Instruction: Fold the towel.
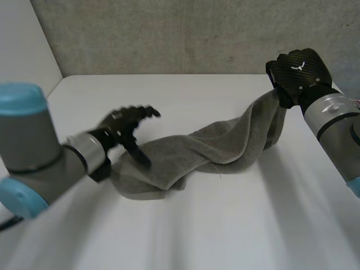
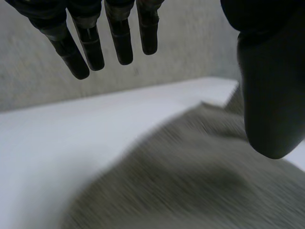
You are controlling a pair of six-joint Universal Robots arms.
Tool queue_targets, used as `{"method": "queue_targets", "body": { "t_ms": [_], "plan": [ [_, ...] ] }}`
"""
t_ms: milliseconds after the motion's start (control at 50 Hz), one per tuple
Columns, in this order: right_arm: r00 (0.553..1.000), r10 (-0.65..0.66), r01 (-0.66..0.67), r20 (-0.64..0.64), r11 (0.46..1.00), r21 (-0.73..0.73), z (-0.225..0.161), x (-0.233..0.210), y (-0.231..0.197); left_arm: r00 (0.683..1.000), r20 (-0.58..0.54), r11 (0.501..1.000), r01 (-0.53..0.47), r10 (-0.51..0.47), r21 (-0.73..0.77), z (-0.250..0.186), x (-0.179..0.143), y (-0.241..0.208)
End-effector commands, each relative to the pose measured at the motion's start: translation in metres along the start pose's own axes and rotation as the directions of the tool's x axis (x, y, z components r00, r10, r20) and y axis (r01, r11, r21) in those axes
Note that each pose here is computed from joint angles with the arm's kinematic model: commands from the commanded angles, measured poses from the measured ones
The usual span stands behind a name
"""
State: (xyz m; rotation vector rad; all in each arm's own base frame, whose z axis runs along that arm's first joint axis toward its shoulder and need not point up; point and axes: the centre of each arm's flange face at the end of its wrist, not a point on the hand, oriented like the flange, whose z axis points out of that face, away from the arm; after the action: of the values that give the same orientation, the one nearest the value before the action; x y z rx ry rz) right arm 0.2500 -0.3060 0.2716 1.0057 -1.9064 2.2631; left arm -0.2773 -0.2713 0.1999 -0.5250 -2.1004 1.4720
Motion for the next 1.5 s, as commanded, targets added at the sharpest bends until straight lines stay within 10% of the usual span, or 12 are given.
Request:
{"method": "queue_targets", "body": {
  "t_ms": [20,320,520,1000,1220,1500],
  "plan": [
    [1.000,-0.005,0.005,0.007,0.999,-0.054,0.003,-0.002,0.020,0.998,0.002,0.997,-0.065,0.065,-0.038,-0.021,0.062,0.041],
    [0.999,0.007,-0.002,0.044,0.995,-0.104,0.000,-0.015,0.037,0.978,0.059,0.979,-0.202,0.200,0.032,-0.011,0.097,0.074],
    [0.998,0.009,-0.003,0.054,0.993,-0.117,-0.002,-0.019,0.041,0.905,0.180,0.916,-0.399,0.385,0.048,0.012,0.085,0.089],
    [0.998,-0.040,0.047,0.054,0.990,-0.133,0.001,-0.016,0.046,0.837,0.466,0.887,-0.417,0.288,0.200,0.010,0.018,0.001],
    [0.987,-0.098,0.122,0.126,0.972,-0.202,-0.006,-0.013,0.034,0.768,0.315,0.815,-0.579,0.557,-0.031,0.004,-0.002,0.012],
    [0.926,-0.203,0.309,0.319,0.892,-0.330,-0.018,-0.015,0.033,0.784,0.206,0.807,-0.589,0.585,-0.051,-0.003,-0.001,-0.010]
  ]
}}
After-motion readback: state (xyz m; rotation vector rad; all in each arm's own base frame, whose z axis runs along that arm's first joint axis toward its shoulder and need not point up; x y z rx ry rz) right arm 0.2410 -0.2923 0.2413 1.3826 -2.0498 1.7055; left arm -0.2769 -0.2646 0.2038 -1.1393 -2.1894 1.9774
